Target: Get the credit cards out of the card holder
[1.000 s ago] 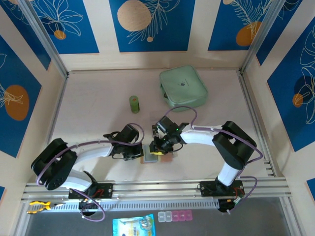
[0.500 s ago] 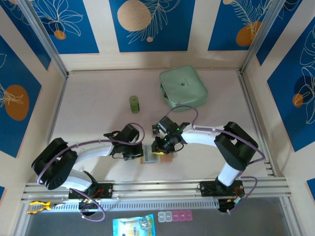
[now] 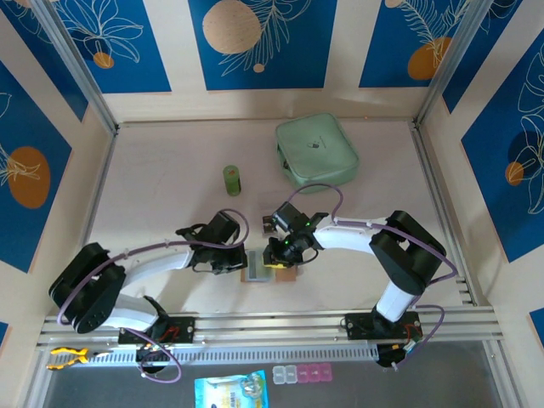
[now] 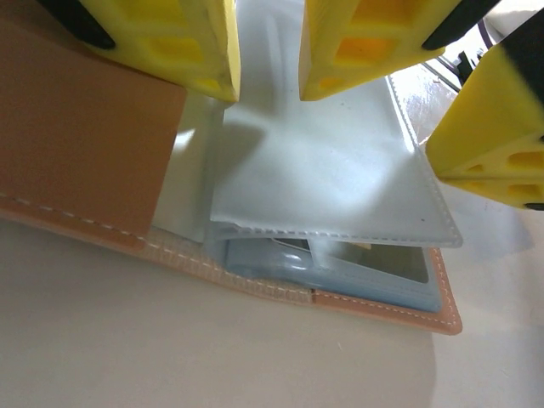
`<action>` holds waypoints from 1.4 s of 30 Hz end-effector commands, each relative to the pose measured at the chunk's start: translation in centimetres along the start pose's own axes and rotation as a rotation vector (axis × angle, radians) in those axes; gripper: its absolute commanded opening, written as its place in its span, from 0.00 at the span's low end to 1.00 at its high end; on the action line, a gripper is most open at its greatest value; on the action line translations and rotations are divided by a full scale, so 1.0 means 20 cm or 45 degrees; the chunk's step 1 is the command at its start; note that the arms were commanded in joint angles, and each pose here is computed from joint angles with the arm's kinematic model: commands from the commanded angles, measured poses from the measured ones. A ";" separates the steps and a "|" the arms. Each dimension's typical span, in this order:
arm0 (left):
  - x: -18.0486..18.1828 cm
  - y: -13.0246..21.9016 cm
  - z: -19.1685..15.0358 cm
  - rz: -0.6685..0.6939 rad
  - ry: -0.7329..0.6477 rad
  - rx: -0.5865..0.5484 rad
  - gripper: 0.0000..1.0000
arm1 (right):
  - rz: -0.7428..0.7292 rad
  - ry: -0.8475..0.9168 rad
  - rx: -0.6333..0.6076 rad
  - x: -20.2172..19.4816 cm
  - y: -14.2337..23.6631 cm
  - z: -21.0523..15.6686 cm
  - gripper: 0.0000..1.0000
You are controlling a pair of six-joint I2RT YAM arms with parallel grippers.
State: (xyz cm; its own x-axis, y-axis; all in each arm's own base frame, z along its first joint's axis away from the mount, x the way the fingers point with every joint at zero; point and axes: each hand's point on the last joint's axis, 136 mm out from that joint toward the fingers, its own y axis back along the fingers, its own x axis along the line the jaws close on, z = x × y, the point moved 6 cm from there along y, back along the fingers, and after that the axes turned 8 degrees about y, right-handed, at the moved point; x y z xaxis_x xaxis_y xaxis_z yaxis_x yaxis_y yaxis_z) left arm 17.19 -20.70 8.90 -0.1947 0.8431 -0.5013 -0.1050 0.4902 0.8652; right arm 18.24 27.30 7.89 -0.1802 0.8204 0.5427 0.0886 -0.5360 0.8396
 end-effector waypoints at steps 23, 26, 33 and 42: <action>-0.21 -0.04 -0.01 -0.236 -0.020 0.076 0.20 | 0.012 -0.004 -0.030 -0.01 0.05 -0.02 0.26; -0.23 -0.03 -0.01 -0.243 -0.020 0.072 0.20 | -0.008 0.002 -0.052 -0.01 0.09 -0.02 0.26; -0.29 -0.04 -0.03 -0.247 -0.051 0.086 0.20 | -0.017 -0.003 -0.125 -0.04 0.22 -0.03 0.27; -0.40 -0.12 -0.07 -0.237 -0.093 0.122 0.32 | 0.016 -0.044 -0.217 -0.13 0.38 -0.04 0.27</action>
State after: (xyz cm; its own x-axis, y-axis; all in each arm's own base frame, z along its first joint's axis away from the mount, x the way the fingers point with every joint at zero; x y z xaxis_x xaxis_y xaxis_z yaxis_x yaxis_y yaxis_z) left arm 17.50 -27.53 10.41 -0.1234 0.7589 -0.6394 -0.0396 0.6401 0.7673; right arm 19.13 22.06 12.90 -0.1502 0.8120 0.5640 -0.0906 -0.5794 0.8100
